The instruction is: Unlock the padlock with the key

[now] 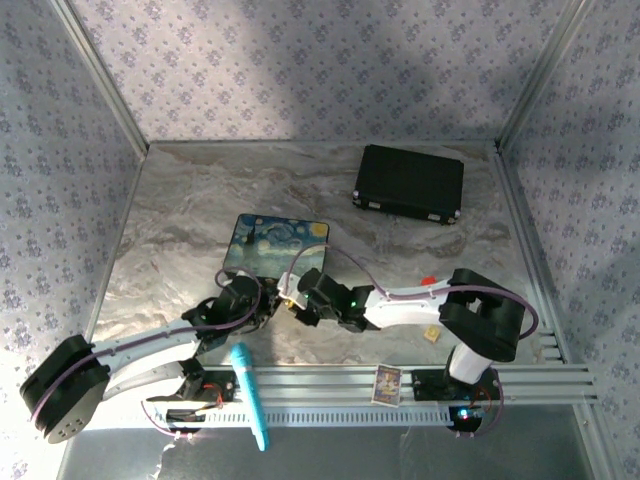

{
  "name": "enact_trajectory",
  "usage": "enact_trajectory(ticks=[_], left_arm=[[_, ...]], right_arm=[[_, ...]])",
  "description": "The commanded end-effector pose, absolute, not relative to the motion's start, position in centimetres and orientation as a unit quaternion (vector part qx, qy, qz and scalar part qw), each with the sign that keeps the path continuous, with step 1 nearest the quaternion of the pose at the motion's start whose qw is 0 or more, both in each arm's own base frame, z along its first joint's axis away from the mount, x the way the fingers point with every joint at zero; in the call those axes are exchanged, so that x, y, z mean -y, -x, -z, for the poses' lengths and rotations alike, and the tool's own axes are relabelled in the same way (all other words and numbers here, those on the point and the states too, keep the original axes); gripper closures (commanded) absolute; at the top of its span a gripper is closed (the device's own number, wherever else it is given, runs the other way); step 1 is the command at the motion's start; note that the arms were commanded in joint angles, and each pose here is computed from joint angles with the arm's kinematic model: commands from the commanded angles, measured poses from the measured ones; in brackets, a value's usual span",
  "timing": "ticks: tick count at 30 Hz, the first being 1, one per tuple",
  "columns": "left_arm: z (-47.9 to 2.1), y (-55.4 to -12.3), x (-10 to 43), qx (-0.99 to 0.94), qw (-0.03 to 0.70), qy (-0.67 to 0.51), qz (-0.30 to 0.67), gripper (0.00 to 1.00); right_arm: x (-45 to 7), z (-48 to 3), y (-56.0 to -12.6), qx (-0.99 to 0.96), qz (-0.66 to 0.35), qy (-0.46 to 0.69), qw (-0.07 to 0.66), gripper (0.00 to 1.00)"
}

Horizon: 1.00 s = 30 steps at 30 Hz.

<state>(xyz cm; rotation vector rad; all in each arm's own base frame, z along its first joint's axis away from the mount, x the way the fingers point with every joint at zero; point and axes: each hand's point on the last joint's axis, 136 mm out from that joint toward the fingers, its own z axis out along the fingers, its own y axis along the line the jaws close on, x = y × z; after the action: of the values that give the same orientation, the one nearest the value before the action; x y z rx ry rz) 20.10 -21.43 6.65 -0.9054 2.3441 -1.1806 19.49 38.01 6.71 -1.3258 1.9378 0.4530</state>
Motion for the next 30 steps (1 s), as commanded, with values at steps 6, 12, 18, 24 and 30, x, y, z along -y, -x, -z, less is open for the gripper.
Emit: enact_trajectory(ticks=[6, 12, 18, 24, 30], left_arm=[[-9.1, -19.7, 23.4, -0.816, 0.175, 0.293, 0.468, 1.0], [-9.2, -19.7, 23.4, -0.814, 0.179, 0.292, 0.469, 1.0], [-9.5, -19.7, 23.6, -0.812, 0.179, 0.289, 0.474, 1.0], [-9.7, -19.6, 23.7, -0.812, 0.179, 0.286, 0.476, 1.0], [-9.6, -19.5, 23.8, -0.813, 0.18, 0.286, 0.475, 1.0]], right_arm=[[-37.7, -7.3, -19.2, -0.765, -0.296, 0.471, 0.324, 0.85], [-37.3, -8.2, -19.5, -0.766, -0.37, 0.426, 0.307, 0.87], [-36.5, -8.2, -20.3, -0.785, -0.357, 0.403, 0.308, 0.83], [-34.8, -7.8, -22.4, -0.823, -0.347, 0.333, 0.304, 0.76], [-34.1, -7.9, -22.8, -0.836, -0.355, 0.292, 0.299, 0.74]])
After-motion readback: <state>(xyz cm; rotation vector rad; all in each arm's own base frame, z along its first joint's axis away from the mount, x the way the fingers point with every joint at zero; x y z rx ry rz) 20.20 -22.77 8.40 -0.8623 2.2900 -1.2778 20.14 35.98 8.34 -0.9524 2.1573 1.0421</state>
